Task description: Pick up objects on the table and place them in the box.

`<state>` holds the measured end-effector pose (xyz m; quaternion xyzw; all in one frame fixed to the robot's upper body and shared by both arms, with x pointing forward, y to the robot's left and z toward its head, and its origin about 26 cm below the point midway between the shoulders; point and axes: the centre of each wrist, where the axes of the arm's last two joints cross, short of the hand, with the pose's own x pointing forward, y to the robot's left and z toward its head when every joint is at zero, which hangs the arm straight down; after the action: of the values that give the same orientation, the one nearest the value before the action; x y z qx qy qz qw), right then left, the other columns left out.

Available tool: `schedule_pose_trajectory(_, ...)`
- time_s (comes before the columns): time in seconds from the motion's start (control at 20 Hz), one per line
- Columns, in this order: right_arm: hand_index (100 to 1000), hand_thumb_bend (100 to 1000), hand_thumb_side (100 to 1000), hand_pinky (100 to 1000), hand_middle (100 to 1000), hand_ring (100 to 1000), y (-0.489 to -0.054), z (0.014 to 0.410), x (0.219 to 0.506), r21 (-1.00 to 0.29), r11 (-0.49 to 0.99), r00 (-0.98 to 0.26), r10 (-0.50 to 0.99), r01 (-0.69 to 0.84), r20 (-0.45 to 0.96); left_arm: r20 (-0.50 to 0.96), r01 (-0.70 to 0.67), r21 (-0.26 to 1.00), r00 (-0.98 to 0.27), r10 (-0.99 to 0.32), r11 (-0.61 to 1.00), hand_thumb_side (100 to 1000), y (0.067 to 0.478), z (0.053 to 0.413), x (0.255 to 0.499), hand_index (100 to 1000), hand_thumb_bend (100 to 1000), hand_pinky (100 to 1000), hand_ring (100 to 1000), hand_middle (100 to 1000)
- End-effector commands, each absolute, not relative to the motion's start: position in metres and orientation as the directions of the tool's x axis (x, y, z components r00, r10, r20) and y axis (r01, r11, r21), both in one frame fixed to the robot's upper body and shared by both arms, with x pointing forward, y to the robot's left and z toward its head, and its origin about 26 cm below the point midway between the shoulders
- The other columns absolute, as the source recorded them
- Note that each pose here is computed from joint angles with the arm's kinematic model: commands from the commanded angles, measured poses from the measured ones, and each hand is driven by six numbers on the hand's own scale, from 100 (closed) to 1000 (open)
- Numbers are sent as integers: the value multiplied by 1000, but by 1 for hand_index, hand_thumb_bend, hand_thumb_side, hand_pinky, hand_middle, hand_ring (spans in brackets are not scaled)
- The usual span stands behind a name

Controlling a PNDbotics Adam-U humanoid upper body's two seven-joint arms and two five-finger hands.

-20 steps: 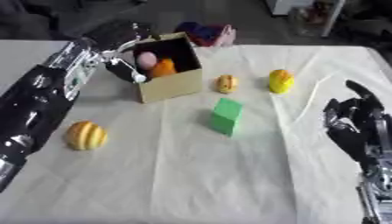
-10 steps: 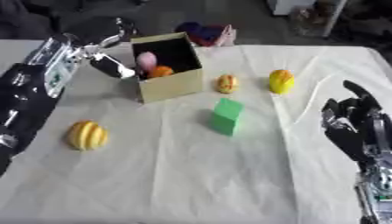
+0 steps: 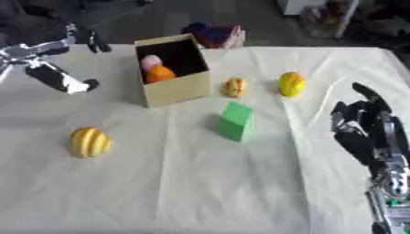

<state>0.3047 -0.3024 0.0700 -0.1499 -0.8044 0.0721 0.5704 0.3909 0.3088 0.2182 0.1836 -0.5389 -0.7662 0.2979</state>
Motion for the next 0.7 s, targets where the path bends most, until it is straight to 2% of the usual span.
schedule_pose_trajectory(0.05,887,100,183,740,439,426,-310,79,306,-318,933,-322,357,170,877,21,311,882,-776,-630,-353,351,314,231,370,871,426,824,737,753)
schedule_pose_trajectory(0.2,887,100,184,740,439,427,-310,79,306,-320,932,-322,359,167,876,66,391,839,-764,-642,-379,365,316,215,361,873,420,826,737,755)
schedule_pose_trajectory(0.3,887,100,185,740,439,427,-309,79,306,-320,933,-322,358,166,876,82,424,824,-745,-662,-376,334,318,205,360,870,405,823,732,752)
schedule_pose_trajectory(0.55,887,100,187,741,439,427,-309,78,306,-318,934,-321,355,163,878,42,417,847,-671,-741,-329,240,320,184,365,864,412,810,728,751)
schedule_pose_trajectory(0.7,887,100,188,741,439,427,-309,78,306,-318,934,-322,354,161,878,16,422,844,-636,-771,-330,250,322,167,370,865,422,810,730,754)
